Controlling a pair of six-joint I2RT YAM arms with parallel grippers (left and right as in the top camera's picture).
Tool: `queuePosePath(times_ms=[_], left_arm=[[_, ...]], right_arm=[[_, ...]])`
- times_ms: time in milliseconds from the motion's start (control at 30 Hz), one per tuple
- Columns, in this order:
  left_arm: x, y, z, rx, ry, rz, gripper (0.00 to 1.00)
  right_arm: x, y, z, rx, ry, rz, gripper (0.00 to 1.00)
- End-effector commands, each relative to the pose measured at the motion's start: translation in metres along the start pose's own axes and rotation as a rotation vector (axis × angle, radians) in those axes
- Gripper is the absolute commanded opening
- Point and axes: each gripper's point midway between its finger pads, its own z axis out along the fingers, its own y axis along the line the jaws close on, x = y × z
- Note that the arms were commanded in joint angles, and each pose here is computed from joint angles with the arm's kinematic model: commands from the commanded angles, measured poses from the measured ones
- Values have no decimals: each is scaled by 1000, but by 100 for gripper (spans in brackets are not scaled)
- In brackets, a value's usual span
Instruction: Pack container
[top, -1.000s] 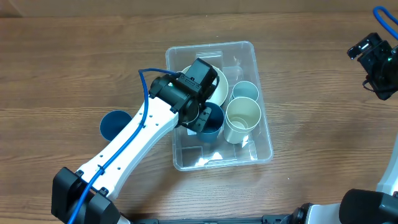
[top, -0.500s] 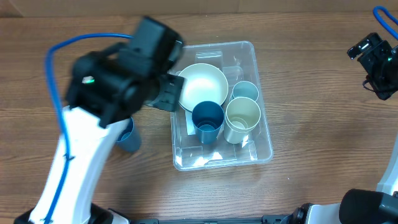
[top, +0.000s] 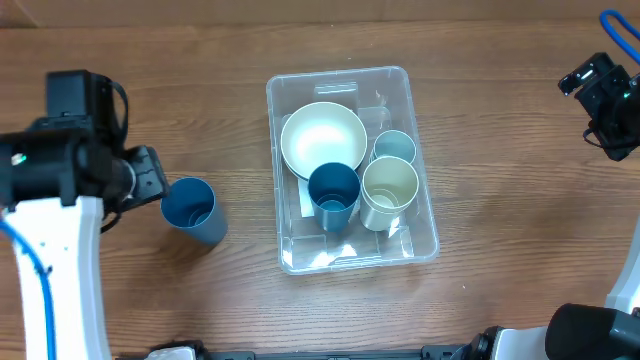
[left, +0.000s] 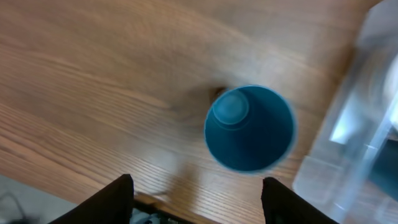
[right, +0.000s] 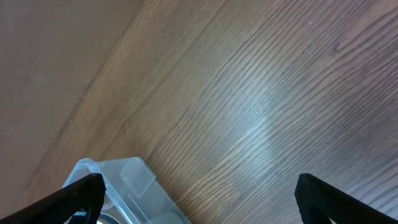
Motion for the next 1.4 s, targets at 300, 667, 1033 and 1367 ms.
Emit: queuePosePath(times_ms=[300, 667, 1033, 1367], left_arm=[[34, -6, 116, -14, 174, -23, 40], [-13, -8, 49, 3, 14, -27, 4], [1, -132, -142, 443, -366, 555, 4], [55, -211, -106, 358, -251, 910, 4]], right_arm=[[-2, 2, -4, -7, -15, 2, 100], [-2, 2, -4, -7, -15, 2, 100], [-2, 2, -4, -7, -15, 2, 100], [-2, 2, -4, -7, -15, 2, 100]])
